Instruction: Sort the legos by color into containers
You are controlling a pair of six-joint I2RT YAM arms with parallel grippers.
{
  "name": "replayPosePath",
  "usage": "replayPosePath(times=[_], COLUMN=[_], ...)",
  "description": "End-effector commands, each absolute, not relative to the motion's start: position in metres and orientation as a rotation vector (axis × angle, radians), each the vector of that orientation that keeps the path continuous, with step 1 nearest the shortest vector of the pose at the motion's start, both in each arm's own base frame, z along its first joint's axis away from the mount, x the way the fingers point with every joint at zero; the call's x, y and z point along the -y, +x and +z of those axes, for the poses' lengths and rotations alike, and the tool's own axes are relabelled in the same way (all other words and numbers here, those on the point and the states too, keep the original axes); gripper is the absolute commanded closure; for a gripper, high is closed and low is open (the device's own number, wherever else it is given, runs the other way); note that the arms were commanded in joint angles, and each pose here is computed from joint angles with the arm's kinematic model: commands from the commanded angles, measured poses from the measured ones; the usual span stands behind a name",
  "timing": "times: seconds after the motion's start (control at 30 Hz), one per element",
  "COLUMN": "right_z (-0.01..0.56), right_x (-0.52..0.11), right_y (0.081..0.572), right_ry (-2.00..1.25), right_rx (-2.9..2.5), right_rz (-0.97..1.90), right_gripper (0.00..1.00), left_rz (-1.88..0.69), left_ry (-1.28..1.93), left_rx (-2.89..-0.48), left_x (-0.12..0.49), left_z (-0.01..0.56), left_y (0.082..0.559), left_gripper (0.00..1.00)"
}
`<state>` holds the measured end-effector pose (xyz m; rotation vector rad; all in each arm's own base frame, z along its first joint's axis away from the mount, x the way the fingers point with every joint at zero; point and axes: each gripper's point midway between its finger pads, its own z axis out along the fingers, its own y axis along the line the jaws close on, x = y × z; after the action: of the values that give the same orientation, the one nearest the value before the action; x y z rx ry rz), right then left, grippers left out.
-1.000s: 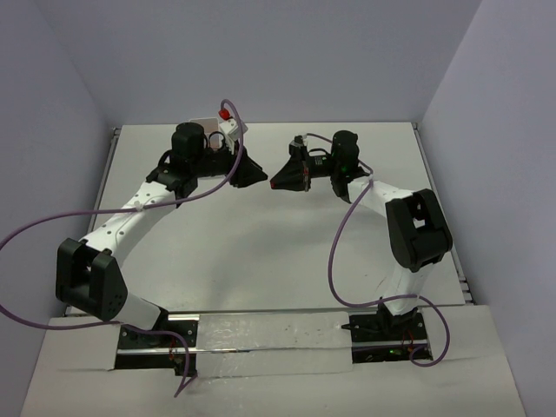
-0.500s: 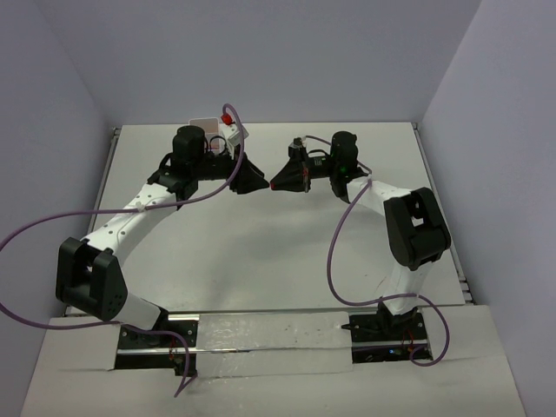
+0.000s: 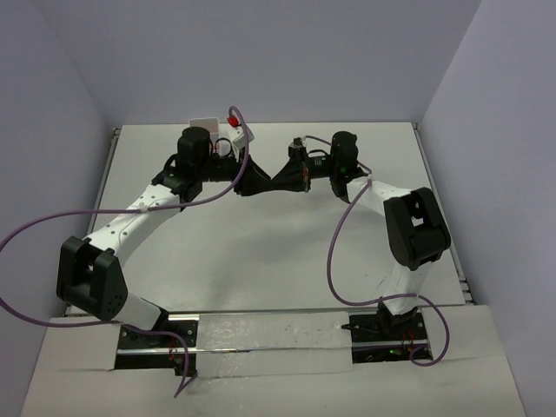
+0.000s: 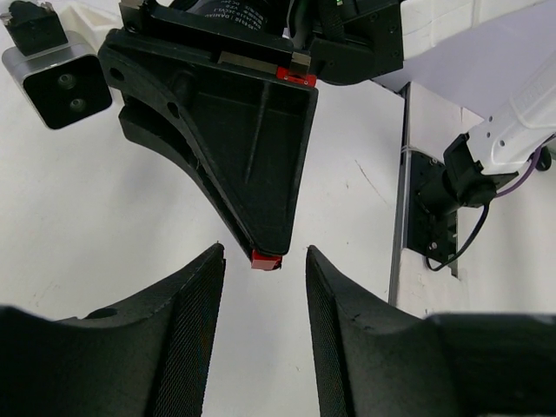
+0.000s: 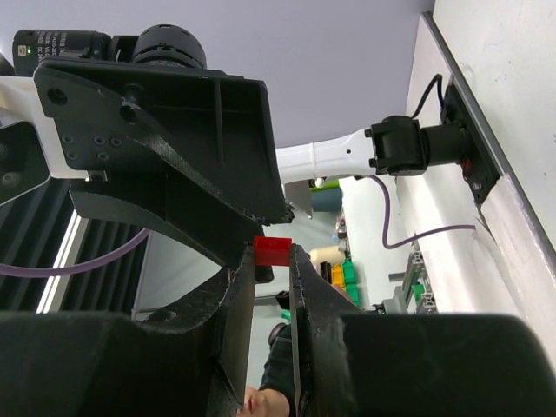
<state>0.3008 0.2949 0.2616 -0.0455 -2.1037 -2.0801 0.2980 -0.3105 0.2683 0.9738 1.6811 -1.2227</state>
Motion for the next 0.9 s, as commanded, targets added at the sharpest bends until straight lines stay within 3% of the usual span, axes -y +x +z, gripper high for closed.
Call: replayPosePath(times=[0.0,0.4,0.47,0.57,0.77,0.83,0.87], right_z=[0.268,0.265,0.266,0.266,0.266,0.267,0.267], right_x=[-0.294,-0.294,-0.295,-0.294,-0.294,-0.293,-0.293], right_y=[0.303,0.301,0.299,0.3,0.299,0.299,0.299], right_ry=[0.0,-0.023,-0.02,-0.02,-0.021,-0.017,-0.016], right_rx=[2.111,2.106,2.104,2.106,2.109,2.112,2.113], right_rz=[-2.119,-2.107,-2.104,-2.106,-2.107,-2.111,-2.112], right_gripper=[0.92,0.88,0.79,0.59,0.41,0.28,0.26], left_rz=[-1.204,-1.187,-1.188,-1.182,-1.179,-1.174,-1.171], left_ry=[1.003,0.968,0.952,0.946,0.932,0.925,0.924], left_rx=[-1.618,-1.63,-1.636,-1.646,-1.663,-1.67,-1.673], left_x=[0.317,0.318,0.319,0.319,0.312,0.308,0.307], left_z=[0.277,0.278,0.279,0.277,0.273,0.271,0.271], left_y=[0.302,0.309,0.311,0.313,0.312,0.312,0.313], left_gripper=[0.55,0.89,1.0,1.0,1.0,1.0,1.0])
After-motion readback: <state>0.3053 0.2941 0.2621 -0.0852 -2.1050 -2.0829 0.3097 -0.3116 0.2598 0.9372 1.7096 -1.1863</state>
